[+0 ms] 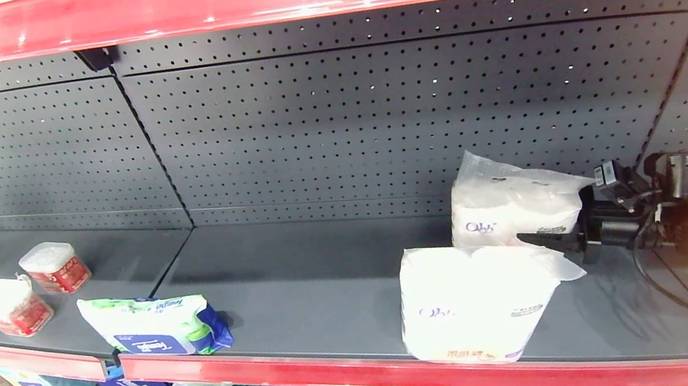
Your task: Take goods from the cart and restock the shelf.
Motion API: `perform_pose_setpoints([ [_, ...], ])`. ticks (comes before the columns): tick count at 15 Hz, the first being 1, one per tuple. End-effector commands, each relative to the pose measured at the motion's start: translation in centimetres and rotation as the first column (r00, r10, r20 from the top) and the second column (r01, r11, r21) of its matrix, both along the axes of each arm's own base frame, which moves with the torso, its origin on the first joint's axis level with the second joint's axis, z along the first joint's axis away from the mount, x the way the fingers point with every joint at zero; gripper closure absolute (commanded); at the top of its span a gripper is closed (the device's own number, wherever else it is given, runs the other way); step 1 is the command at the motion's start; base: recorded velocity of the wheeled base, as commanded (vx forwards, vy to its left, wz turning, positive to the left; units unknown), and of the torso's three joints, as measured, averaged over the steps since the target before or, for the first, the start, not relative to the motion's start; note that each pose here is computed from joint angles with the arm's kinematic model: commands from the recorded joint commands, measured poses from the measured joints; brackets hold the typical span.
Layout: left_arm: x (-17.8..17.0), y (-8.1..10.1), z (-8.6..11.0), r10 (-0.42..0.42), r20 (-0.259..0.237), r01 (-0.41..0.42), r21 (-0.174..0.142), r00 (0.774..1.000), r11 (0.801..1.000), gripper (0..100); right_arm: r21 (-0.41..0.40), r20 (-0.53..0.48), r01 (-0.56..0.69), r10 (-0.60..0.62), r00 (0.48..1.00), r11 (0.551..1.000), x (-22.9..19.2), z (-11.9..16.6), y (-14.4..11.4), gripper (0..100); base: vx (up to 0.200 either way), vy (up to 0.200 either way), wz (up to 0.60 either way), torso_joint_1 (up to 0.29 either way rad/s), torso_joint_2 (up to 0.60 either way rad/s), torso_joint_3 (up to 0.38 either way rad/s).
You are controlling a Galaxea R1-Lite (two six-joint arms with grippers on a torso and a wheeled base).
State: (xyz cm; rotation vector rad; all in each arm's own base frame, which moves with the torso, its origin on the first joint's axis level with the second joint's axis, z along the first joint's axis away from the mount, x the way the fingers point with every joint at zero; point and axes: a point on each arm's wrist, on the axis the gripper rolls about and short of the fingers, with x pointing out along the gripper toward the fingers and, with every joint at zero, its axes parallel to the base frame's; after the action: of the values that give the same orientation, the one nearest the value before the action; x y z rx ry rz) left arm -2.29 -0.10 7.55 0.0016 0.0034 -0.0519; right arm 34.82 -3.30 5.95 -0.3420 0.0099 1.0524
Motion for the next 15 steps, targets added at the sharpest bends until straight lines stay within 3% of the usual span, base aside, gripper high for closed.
perform_pose_setpoints([
  [1, 0.0, 0.0, 0.0, 0.0, 0.0, 0.0, 0.0, 1.0, 1.0, 0, 0.005, -0.014, -0.039, 0.039, 0.999, 0.999, 0.3, -0.4, 1.3, 100, 0.0, 0.0, 0.0, 0.0, 0.0, 0.0],
  [15, 0.0, 0.0, 0.0, 0.0, 0.0, 0.0, 0.0, 1.0, 1.0, 0, 0.024, -0.031, -0.147, 0.148, 0.989, 0.989, 0.6, -0.3, 4.9, 100, 0.0, 0.0, 0.0, 0.0, 0.0, 0.0],
])
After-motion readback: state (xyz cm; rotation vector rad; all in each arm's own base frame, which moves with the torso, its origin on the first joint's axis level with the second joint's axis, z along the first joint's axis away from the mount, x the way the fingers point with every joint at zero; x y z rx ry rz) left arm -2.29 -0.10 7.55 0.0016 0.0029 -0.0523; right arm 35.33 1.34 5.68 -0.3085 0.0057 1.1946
